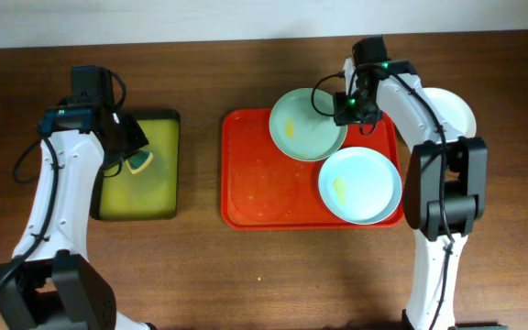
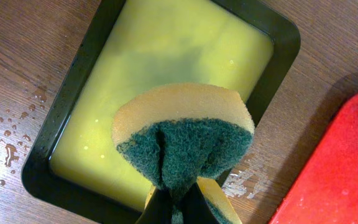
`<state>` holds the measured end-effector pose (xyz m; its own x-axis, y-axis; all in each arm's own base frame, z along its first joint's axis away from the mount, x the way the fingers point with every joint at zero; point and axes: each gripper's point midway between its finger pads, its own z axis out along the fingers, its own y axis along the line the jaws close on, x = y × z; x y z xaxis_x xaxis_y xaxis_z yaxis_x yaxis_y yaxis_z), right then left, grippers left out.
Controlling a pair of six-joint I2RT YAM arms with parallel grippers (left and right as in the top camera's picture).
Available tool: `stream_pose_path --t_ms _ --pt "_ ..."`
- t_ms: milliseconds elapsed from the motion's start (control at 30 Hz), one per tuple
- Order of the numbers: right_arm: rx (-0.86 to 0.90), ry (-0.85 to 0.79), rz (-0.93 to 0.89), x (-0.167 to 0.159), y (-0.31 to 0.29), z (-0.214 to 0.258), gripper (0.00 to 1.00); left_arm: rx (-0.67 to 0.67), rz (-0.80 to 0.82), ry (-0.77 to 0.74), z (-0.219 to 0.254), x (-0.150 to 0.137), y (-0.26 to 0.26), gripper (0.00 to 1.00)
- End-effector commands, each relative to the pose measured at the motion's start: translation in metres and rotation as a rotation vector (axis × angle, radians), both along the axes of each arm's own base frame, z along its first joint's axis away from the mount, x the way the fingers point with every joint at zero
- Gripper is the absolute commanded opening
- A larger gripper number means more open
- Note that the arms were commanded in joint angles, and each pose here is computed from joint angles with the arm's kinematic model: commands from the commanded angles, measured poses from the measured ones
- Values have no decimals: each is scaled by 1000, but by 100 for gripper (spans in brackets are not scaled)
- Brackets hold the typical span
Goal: Clean dirty plates on tray and stack at the side
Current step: 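Reach the right gripper to the pale green plate rim and grip it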
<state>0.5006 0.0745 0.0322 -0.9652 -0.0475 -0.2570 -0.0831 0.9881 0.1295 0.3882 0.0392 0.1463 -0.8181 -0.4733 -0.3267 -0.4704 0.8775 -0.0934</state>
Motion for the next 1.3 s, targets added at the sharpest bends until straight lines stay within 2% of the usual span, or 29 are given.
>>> stream_pose_path --t_ms 0,67,167,200,233,333,500,600,700,833,900,1167,1267 --pt "0 28 -5 -4 1 -12 45 -7 13 -14 3 -1 1 0" --pt "3 29 -4 -5 2 -12 38 -7 13 -13 1 -1 1 0" --pt "1 42 -4 -6 1 -18 38 -7 13 -7 -2 -3 0 0" --pt "0 52 -4 -7 2 -23 34 -7 13 -6 -2 -3 0 0" --pt "0 57 -3 -7 2 -26 25 -7 13 -6 -2 -3 0 0" --pt "39 65 6 -9 9 -26 4 -7 13 -6 -2 -3 0 0" --pt "268 89 63 -14 48 -5 4 -7 13 -10 -2 -2 1 0" --pt "377 161 103 -33 75 11 4 -6 13 -15 -2 -1 1 0" --pt "340 254 134 -60 93 7 4 -5 13 -28 -3 2 1 0" --pt "216 305 177 -82 103 -7 4 -5 13 -30 -15 2 1 0" --pt "210 323 194 -90 110 -11 4 -5 13 -36 -21 3 1 0" --pt "9 323 71 -93 90 -31 4 29 25 -104 -52 12 7 0" --pt "13 340 64 -96 88 -31 4 29 25 -109 -60 11 7 0"
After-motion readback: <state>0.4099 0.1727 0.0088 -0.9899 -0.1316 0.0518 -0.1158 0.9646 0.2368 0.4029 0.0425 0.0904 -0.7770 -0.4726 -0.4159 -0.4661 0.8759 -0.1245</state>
